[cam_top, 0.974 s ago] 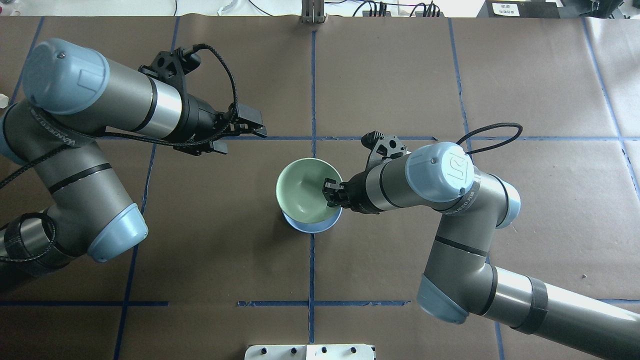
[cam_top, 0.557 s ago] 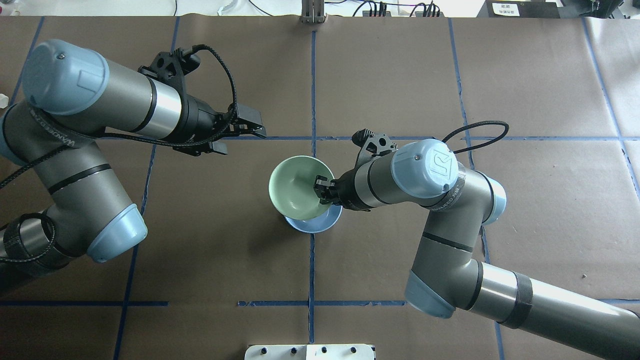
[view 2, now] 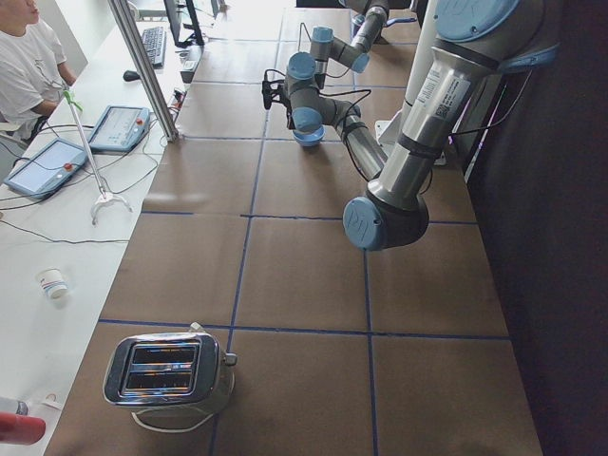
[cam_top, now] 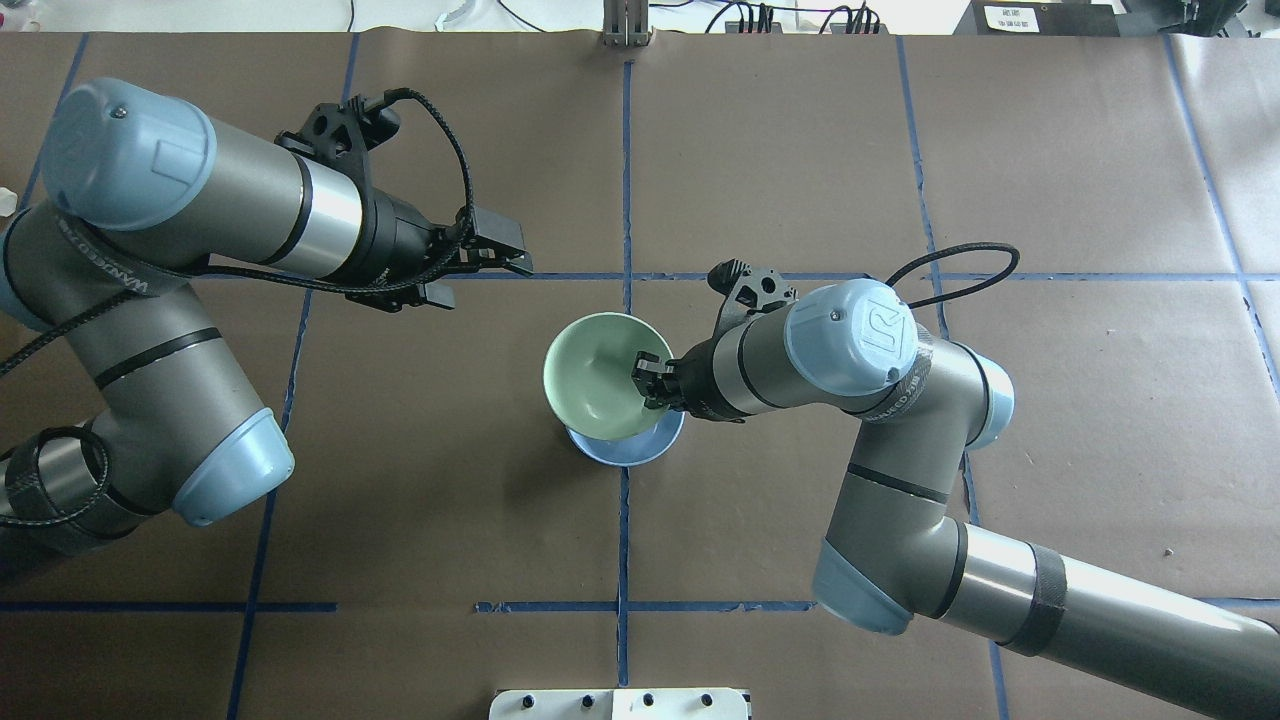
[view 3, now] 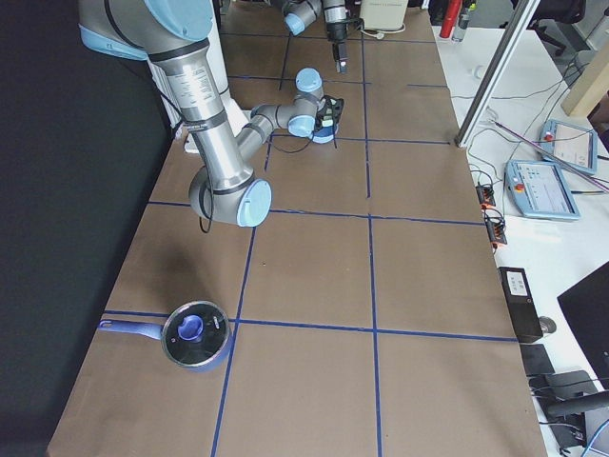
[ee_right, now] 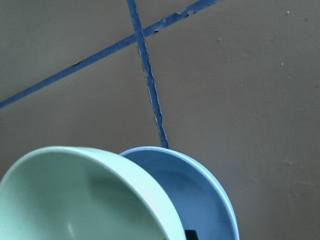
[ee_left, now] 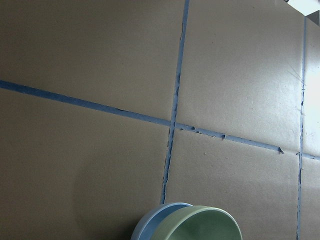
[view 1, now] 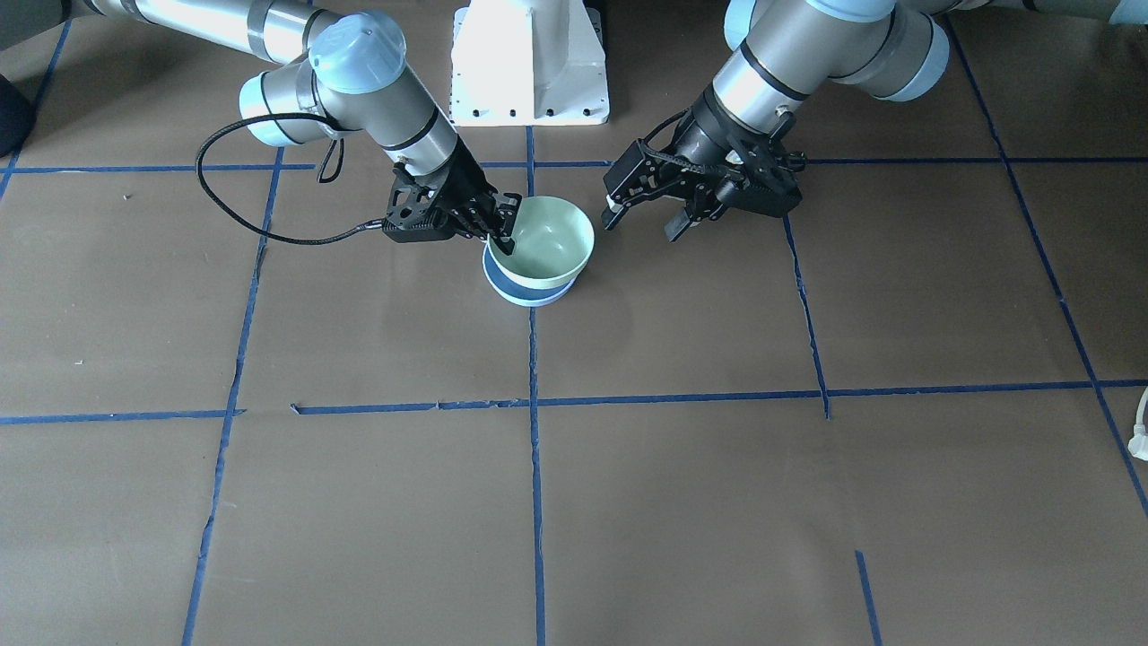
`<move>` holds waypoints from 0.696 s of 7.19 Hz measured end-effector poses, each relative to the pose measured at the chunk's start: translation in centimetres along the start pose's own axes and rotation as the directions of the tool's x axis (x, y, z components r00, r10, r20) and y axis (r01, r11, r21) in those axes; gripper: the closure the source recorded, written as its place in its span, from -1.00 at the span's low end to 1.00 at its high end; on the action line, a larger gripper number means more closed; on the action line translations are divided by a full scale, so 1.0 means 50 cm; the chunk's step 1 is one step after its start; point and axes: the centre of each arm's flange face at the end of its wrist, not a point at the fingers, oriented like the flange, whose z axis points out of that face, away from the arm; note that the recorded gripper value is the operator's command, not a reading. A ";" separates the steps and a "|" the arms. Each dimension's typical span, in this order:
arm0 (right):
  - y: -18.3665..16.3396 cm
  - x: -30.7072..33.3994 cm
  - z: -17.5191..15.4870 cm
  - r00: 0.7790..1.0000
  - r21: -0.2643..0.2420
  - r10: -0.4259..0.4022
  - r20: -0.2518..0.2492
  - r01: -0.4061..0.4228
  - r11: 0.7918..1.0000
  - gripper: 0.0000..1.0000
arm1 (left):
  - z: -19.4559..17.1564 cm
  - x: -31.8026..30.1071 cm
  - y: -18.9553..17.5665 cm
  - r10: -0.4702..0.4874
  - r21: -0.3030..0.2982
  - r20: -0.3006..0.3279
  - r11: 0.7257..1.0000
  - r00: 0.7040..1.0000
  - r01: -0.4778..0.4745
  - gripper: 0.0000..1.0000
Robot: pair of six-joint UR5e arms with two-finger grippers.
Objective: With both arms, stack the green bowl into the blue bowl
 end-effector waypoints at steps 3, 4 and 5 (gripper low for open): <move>0.003 0.048 -0.016 1.000 -0.008 -0.003 -0.017 0.003 1.000 -1.00 | 0.000 -0.004 0.000 -0.002 0.001 0.003 1.000 1.000 0.002 -0.91; -0.005 0.077 -0.046 1.000 -0.004 0.004 -0.018 -0.004 1.000 -1.00 | -0.002 -0.005 0.001 -0.002 0.001 0.002 1.000 1.000 0.002 -0.91; -0.028 0.126 -0.088 0.999 -0.004 0.019 -0.027 -0.019 1.000 -1.00 | -0.004 -0.004 0.000 -0.002 0.003 0.001 1.000 1.000 0.002 -0.91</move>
